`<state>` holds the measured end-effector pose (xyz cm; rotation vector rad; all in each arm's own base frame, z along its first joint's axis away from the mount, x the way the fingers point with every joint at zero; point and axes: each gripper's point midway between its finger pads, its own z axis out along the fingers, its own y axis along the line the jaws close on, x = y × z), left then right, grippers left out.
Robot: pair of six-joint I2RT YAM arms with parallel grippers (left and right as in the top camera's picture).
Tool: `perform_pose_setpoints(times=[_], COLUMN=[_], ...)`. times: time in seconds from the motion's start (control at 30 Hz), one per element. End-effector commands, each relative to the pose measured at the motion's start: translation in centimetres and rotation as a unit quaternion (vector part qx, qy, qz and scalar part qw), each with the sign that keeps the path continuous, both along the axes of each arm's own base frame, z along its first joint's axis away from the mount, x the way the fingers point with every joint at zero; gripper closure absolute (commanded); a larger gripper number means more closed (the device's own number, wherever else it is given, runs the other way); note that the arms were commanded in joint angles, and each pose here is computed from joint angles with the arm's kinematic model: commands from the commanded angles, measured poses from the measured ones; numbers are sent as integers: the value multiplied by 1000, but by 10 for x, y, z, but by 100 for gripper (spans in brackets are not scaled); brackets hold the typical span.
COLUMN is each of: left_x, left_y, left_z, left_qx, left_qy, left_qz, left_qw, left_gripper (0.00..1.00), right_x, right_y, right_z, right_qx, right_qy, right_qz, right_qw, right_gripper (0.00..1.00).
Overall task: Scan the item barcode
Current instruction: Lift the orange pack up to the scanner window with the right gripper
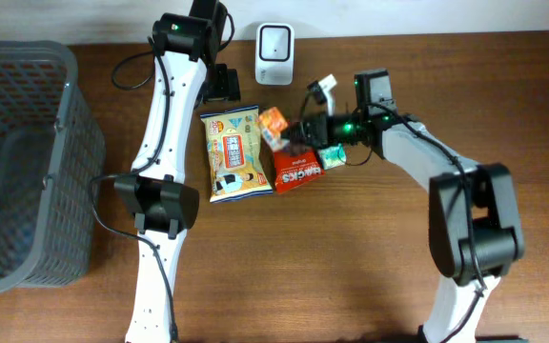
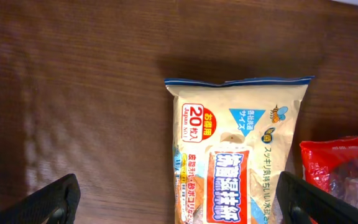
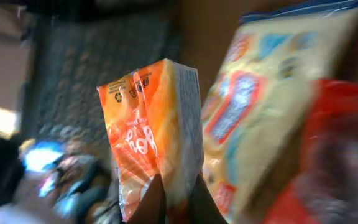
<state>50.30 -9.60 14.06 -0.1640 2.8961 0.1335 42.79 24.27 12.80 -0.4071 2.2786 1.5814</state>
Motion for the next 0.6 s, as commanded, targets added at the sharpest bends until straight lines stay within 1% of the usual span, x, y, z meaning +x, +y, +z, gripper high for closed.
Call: perform_pose_setpoints(times=[0.0,0.03,0.07,0.1,0.13,0.17,0.23,0.27,0.3,0.33,0.4,0.47,0.53,0.57], left_x=[1,1,1,1,1,1,1,1,1,1,1,1,1,1], left_y=[0,0,0,0,0,0,0,0,0,0,0,0,0,0], left_z=[7,7,7,7,7,7,7,7,7,7,7,7,7,7], left_qx=[-5,-5,-5,-5,-5,-5,-5,-5,-5,-5,-5,-5,-5,-5], left_qy=[-10,-10,-10,-10,-10,-10,-10,-10,-10,-10,-10,-10,-10,-10], left_qz=[5,5,5,5,5,5,5,5,5,5,5,5,5,5], left_qw=[1000,1000,1000,1000,1000,1000,1000,1000,1000,1000,1000,1000,1000,1000], left_gripper=[1,1,1,1,1,1,1,1,1,1,1,1,1,1], right_x=[67,93,112,125,131,138,152,158,161,166,184,212,231,235], right_y=[-35,-53,-71,-73,-59,-50,-53,-52,-52,-51,-45,-34,-26,-21], right_z=[27,31,38,57,78,100,109,110,112,112,104,111,99,82], right_qx=[-170,-224,-273,-301,-299,-312,-332,-328,-322,-314,-312,-320,-364,-387], right_qy=[-168,-216,-252,-321,-395,-475,-532,-557,-574,-596,-597,-594,-594,-600], right_qz=[-172,-239,-302,-325,-310,-306,-331,-336,-344,-353,-354,-344,-298,-256], right_qw=[956,920,878,837,811,764,705,684,670,649,649,653,652,652], right_gripper=[96,96,96,96,96,96,96,96,96,96,96,96,96,96])
